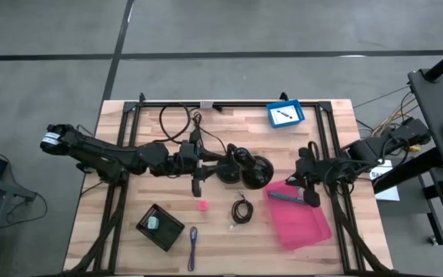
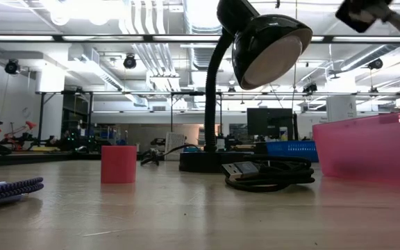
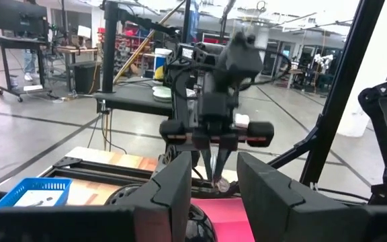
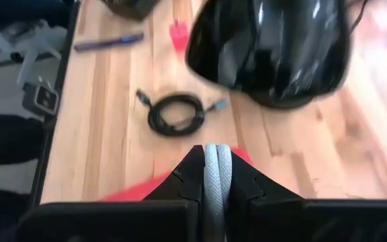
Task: Pick and place items into bin
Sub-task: Put the white charger cable into the pink bin
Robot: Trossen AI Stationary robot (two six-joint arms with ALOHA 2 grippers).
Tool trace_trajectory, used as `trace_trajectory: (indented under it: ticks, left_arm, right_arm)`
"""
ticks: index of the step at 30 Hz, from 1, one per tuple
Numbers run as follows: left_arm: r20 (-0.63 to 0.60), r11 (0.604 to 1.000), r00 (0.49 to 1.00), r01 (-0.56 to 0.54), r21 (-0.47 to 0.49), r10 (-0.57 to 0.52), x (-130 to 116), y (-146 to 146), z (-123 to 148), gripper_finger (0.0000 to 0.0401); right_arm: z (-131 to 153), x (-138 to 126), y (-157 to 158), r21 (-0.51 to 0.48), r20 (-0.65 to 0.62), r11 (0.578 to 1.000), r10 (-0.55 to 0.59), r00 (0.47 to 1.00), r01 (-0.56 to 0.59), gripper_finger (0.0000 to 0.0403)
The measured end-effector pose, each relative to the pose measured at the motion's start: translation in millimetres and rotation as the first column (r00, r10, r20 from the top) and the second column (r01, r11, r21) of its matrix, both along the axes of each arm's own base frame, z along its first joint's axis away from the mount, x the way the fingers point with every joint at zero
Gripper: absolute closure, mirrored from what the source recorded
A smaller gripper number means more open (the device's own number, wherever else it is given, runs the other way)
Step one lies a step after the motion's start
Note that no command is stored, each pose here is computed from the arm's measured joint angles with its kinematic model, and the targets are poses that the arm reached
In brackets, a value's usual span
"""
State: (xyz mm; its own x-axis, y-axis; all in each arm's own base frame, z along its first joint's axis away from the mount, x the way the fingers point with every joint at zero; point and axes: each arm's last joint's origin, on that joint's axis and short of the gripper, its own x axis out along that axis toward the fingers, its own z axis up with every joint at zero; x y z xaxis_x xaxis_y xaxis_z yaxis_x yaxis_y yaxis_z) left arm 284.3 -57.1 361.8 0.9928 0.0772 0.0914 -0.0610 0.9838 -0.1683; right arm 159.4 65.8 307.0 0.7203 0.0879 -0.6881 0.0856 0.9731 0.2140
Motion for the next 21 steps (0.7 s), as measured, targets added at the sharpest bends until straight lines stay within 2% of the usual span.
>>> trace_trajectory:
  ticks: [6, 21]
  left_arm:
    - [-0.003, 1.000, 1.000, 0.000, -0.002, 0.000, 0, 0, -1, 0.0296]
    - [-0.012, 1.000, 1.000, 0.001, -0.005, -0.001, 0, 0, -5, 0.0296]
  right_arm:
    - [-31, -2, 1, 0.012, -0.111, 1.000, 0.022, 0.994, -0.021, 0.0386]
    - [-94, -13, -2, 0.084, -0.298, 0.993, -0.060, 0.953, 0.088, 0.0385]
